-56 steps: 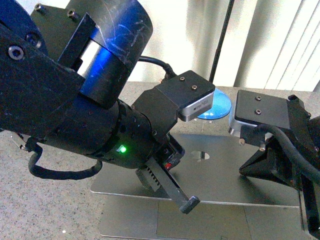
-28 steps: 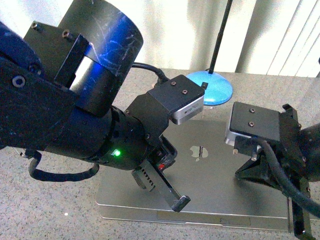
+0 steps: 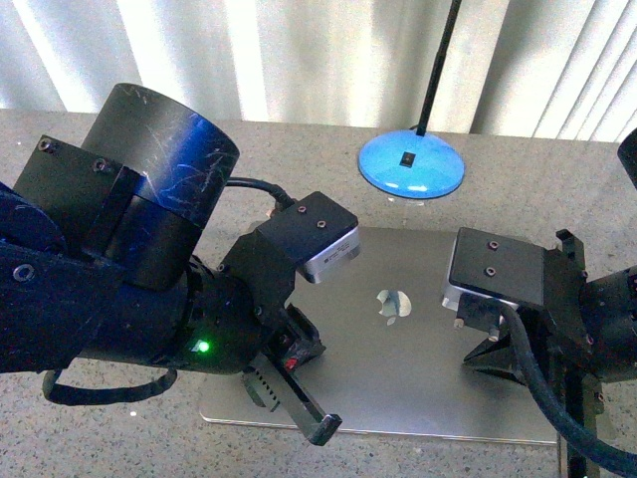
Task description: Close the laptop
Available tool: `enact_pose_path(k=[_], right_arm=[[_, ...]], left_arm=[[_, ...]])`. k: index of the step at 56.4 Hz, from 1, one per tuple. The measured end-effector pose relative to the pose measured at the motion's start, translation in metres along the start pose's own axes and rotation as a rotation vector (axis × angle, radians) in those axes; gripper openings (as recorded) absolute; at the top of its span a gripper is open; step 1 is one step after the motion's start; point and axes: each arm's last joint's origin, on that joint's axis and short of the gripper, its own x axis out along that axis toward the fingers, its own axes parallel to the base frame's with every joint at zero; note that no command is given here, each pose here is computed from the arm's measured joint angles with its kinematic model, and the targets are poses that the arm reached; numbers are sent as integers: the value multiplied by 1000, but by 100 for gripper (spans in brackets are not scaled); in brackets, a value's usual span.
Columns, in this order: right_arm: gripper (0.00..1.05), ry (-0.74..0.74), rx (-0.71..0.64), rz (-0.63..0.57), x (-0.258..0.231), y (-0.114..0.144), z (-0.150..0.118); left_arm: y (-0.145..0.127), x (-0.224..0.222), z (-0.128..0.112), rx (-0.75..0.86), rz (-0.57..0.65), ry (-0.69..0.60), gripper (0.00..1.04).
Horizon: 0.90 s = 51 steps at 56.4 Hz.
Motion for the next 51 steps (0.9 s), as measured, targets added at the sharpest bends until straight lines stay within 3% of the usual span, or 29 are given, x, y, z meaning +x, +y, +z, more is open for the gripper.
enact_pose_path(k=[6, 16, 24, 28, 33, 36, 42, 51], right_arm=[[3, -7, 7, -4, -1, 1, 0], [3, -140, 58, -66, -15, -1, 12], [4, -321, 134, -278, -46, -14, 33], [12, -422, 234, -391, -66, -20, 44], [24, -526, 409, -528, -89, -25, 52], [31, -563, 492, -550, -96, -27, 53], [54, -591, 660, -518, -93, -25, 48], [84, -598, 705, -493, -90, -25, 48]], left_arm=[[0, -1, -2, -13, 5, -7, 4], [6, -16, -3, -105, -3, -70, 4], [22, -47, 14, -222, 111, -260, 4], [32, -66, 25, -292, 197, -370, 4], [49, -102, 39, -466, 362, -549, 16], [54, -117, 42, -545, 423, -612, 24], [56, -122, 39, -634, 421, -637, 45], [52, -114, 34, -667, 386, -612, 76]])
